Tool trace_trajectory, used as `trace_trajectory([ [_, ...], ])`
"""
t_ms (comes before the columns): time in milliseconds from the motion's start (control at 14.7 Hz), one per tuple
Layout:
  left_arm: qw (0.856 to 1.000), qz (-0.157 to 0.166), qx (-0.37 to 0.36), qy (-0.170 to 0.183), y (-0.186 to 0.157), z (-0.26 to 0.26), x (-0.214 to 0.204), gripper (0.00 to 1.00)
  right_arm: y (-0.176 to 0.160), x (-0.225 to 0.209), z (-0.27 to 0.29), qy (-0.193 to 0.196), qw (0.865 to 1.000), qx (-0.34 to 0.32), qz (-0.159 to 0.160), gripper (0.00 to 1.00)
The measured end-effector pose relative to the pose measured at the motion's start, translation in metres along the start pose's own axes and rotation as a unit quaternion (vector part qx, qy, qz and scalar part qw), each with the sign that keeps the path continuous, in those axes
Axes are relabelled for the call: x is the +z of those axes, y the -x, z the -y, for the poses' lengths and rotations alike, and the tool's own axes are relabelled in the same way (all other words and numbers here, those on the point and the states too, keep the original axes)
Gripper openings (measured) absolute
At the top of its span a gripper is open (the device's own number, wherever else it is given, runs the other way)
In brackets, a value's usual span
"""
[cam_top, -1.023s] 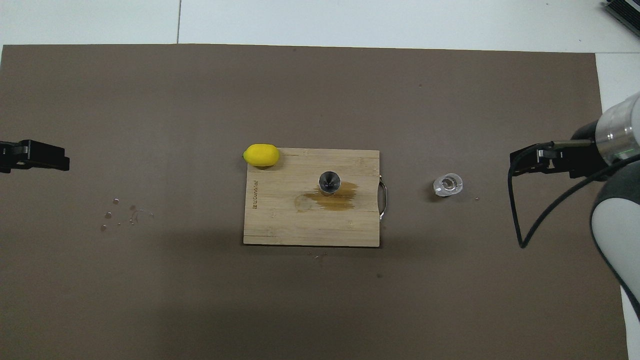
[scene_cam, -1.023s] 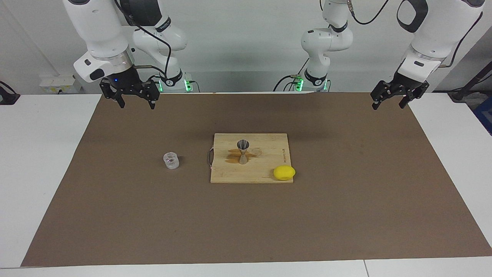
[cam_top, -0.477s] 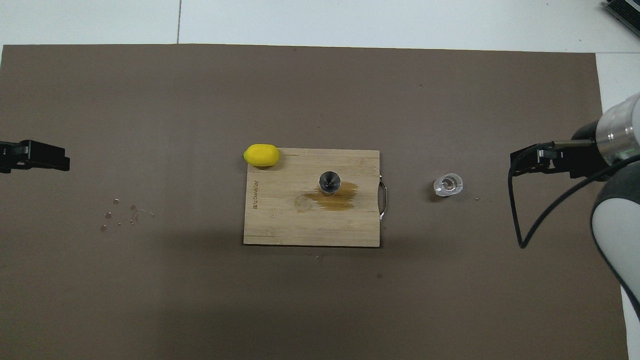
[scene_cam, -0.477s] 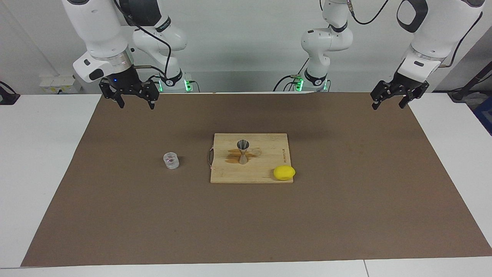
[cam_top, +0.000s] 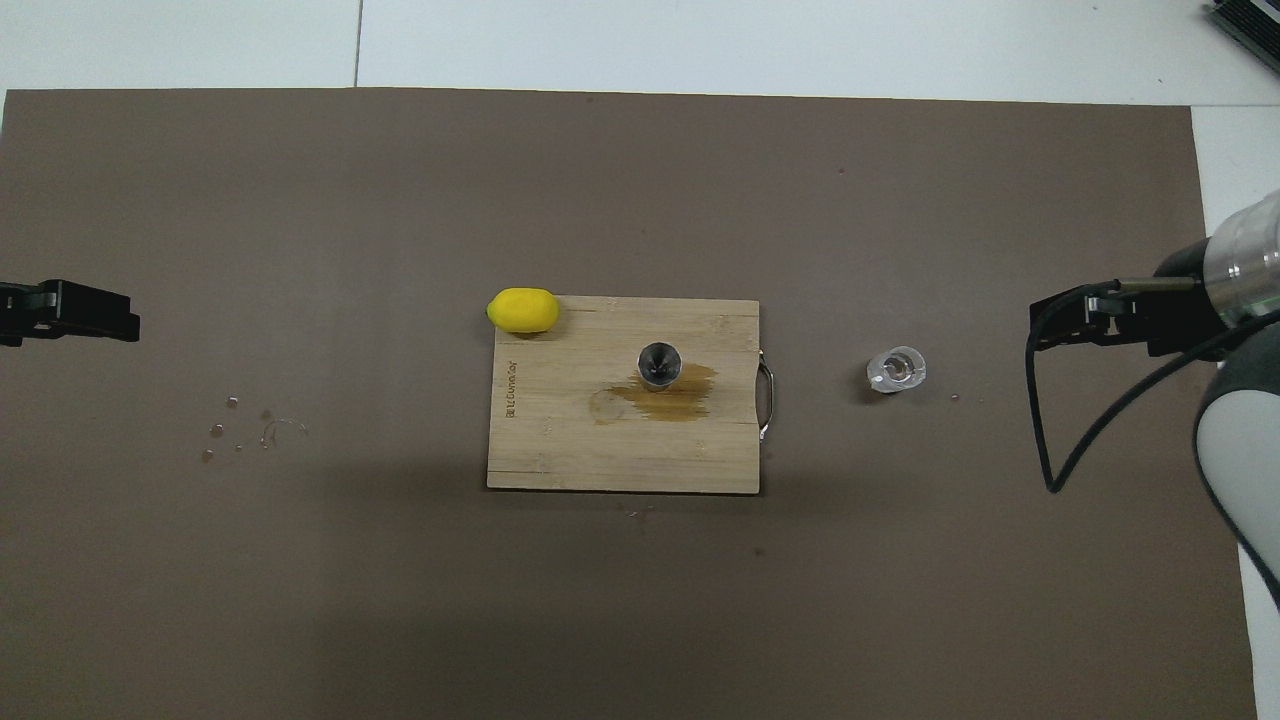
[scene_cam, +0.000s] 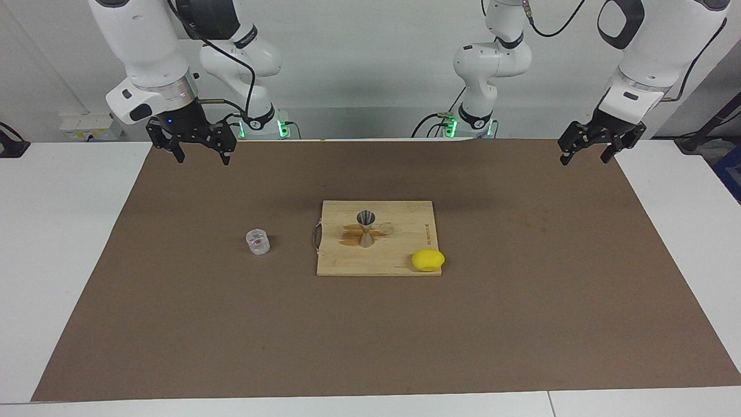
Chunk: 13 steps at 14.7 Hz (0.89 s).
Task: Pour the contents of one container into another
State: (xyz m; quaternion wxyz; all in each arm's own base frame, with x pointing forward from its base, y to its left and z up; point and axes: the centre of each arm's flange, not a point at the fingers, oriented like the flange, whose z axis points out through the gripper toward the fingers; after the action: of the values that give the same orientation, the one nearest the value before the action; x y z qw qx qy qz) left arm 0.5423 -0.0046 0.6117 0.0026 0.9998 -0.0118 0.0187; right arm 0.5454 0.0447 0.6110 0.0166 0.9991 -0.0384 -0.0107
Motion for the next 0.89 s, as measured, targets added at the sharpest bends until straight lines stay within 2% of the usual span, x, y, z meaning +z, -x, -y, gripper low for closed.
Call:
trace_trajectory([
  [545, 1.000, 0.000, 0.000, 0.000, 0.000, 0.000, 0.000, 1.00, 0.002, -0.010, -0.017, -0.002, 1.000, 0.015, -0.012, 1.00],
  [886, 1.000, 0.000, 0.000, 0.000, 0.000, 0.000, 0.000, 1.00, -0.006, -0.008, -0.009, -0.004, 1.000, 0.008, -0.016, 1.00],
])
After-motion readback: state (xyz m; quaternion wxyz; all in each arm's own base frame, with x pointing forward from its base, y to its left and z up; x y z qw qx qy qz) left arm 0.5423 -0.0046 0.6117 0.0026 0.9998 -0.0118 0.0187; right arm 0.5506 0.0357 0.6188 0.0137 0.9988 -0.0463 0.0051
